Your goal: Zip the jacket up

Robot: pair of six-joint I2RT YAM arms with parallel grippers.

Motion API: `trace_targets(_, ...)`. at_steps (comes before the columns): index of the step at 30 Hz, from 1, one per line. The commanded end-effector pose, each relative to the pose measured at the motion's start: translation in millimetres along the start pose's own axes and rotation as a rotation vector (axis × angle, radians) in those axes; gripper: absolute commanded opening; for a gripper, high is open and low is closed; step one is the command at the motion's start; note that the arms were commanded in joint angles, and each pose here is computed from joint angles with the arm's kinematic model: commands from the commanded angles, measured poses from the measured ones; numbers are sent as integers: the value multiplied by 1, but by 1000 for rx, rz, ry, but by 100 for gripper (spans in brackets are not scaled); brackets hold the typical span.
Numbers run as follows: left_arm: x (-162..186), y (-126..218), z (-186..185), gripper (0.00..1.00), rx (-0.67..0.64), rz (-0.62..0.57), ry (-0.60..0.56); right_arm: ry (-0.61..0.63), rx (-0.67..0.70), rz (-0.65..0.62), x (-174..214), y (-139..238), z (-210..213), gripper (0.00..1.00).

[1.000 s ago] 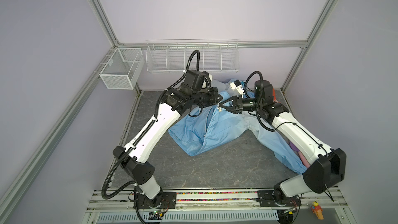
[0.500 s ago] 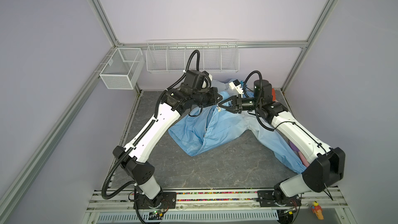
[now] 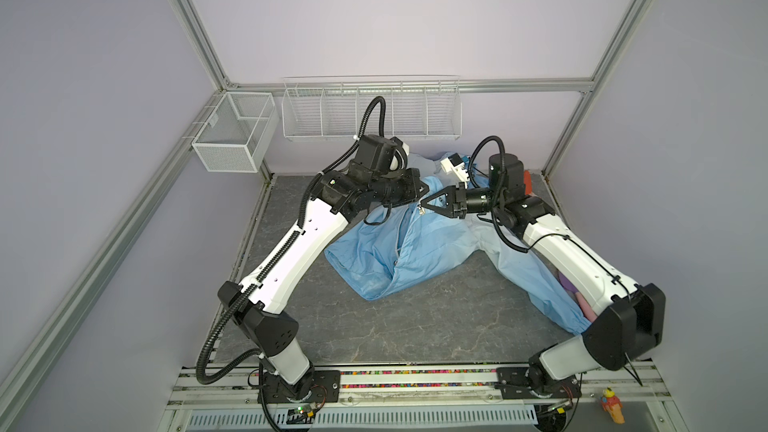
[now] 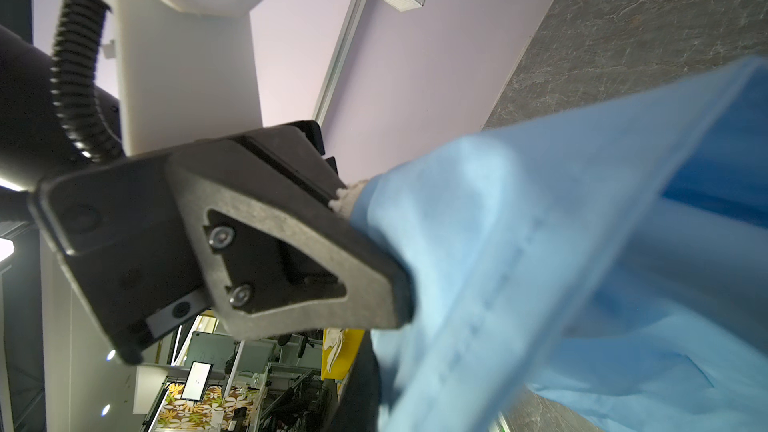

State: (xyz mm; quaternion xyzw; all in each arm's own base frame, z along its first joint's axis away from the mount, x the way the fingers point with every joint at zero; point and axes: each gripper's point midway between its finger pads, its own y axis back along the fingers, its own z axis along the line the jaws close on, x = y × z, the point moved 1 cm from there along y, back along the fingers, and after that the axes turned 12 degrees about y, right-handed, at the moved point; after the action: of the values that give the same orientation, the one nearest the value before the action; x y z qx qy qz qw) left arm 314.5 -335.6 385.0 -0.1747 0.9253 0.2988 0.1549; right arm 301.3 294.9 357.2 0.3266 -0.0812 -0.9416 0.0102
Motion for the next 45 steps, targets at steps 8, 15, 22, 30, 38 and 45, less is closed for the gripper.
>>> trace_targets(8, -30, 50, 25, 24, -68, -184, 49, 91, 132, -56, 4, 11, -2, 7)
trace_targets(15, -32, 92, 59, 7, 41, -316, 191, 103, 363, -96, 31, 40, -33, 7)
trace_targets(22, -25, 78, 95, 0, 156, -166, 361, -51, 618, -73, 88, 81, -87, 7)
trace_targets(30, 85, 39, 154, 23, -134, 167, 419, -216, 813, -72, 153, 115, -125, 7)
trace_targets(38, 175, 3, 204, 32, -233, 283, 412, -223, 801, -73, 156, 114, -124, 7)
trace_targets(45, 174, -16, 245, 45, -314, 202, 365, -226, 774, -82, 147, 110, -119, 7)
